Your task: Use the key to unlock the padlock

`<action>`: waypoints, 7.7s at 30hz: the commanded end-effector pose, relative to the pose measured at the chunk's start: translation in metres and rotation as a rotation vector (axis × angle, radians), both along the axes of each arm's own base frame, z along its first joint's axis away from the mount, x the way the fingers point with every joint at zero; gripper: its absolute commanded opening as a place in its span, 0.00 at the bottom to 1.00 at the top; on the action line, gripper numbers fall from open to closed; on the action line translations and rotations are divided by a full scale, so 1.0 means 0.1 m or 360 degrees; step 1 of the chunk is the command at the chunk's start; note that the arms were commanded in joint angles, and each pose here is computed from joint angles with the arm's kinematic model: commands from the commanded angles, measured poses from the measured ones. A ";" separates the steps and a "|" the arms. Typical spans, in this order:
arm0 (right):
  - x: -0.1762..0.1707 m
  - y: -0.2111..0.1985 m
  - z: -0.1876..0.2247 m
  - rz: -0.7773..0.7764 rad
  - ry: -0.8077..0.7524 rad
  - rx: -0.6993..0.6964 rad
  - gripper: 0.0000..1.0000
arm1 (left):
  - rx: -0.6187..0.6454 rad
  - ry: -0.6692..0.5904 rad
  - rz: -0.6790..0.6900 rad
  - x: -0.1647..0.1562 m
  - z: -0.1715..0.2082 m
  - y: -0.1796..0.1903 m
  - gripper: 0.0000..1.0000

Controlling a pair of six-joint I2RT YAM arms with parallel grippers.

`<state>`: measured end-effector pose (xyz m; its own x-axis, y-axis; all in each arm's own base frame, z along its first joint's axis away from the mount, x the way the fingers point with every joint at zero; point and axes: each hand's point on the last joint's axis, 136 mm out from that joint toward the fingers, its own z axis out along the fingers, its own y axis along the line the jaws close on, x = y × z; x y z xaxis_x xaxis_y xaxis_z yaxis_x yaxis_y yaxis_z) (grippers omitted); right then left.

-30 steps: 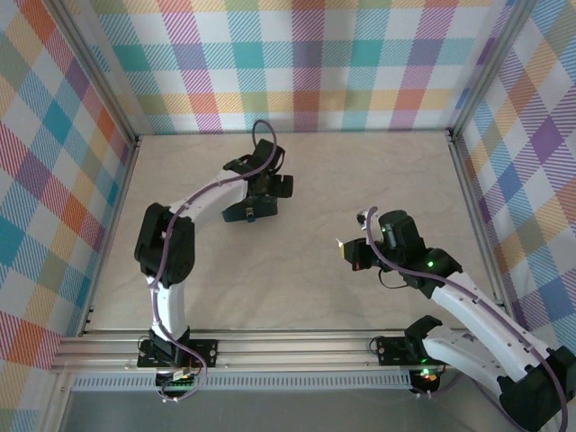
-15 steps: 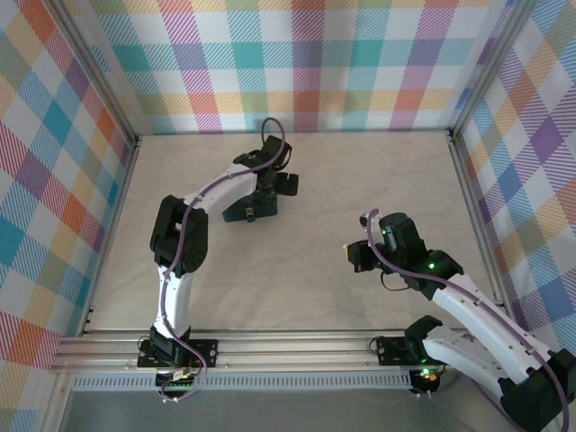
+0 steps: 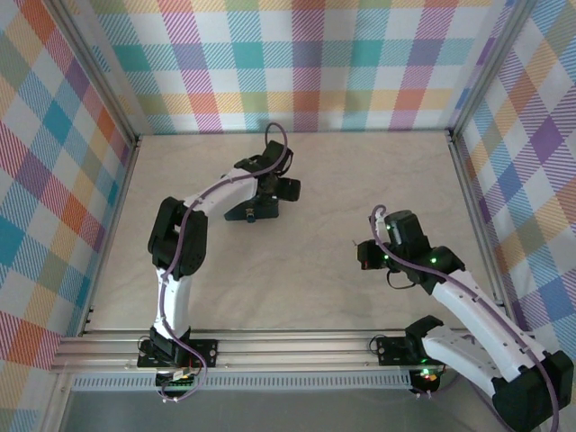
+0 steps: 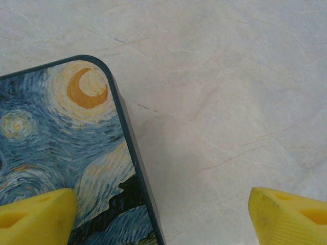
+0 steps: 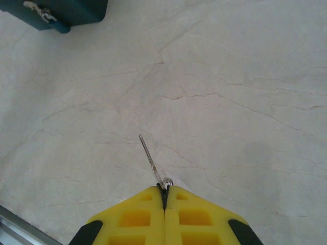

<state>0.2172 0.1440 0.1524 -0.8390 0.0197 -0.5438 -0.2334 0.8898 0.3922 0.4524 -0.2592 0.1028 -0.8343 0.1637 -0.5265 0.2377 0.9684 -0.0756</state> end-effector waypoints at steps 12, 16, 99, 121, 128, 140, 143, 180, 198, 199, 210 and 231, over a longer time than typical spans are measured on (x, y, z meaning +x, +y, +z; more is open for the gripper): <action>0.03 -0.14 0.21 -0.0075 0.0047 0.0254 0.03 | -0.0037 0.0106 -0.0192 -0.82 -0.01 -0.37 0.88; 0.03 -0.20 0.22 -0.0103 0.0045 0.0224 0.03 | -0.0032 0.0118 -0.0257 -1.07 -0.01 -0.49 0.88; 0.08 -0.17 0.24 -0.0097 0.0056 0.0316 0.04 | -0.0244 0.0240 -0.0530 -1.71 -0.02 -1.27 0.87; 0.15 0.68 -0.06 0.0216 0.0073 0.0499 0.02 | -0.0904 -0.0205 -0.0060 -1.46 1.03 0.34 0.89; 0.16 1.02 -0.32 0.0294 0.0058 0.0443 0.02 | -0.1030 -0.0227 0.0031 -1.52 0.83 0.69 0.88; 0.39 1.27 -0.38 0.0368 0.0124 0.0427 0.02 | -0.1078 -0.0124 -0.0042 -1.54 0.23 0.54 0.76; 0.52 1.30 -0.33 0.0371 0.0132 0.0467 0.02 | -0.1066 -0.0117 -0.0087 -1.53 0.15 0.42 0.76; 1.18 1.28 -0.88 0.0277 0.0267 0.0366 0.01 | -0.0851 -0.0204 -0.0392 -1.33 -0.43 -0.20 0.70; 1.16 1.31 -0.92 0.0287 0.0298 0.0388 0.01 | -0.0839 -0.0218 -0.0352 -1.36 -0.51 -0.37 0.57; 1.16 1.31 -0.93 0.0287 0.0301 0.0391 0.01 | -0.0834 -0.0222 -0.0345 -1.36 -0.51 -0.37 0.56; 1.16 1.32 -0.92 0.0290 0.0301 0.0408 0.01 | -0.0832 -0.0244 -0.0294 -1.33 -0.48 -0.38 0.49; 1.16 1.33 -0.86 0.0292 0.0275 0.0433 0.01 | -0.0924 -0.0254 -0.0135 -1.23 -0.42 -0.37 0.34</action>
<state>0.3490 0.2839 0.0976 -0.8810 0.0105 -0.4729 -0.3485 0.6617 0.6639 0.3161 -0.2859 0.0427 -0.7757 -0.0769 -0.6264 0.3482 0.7756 -0.5264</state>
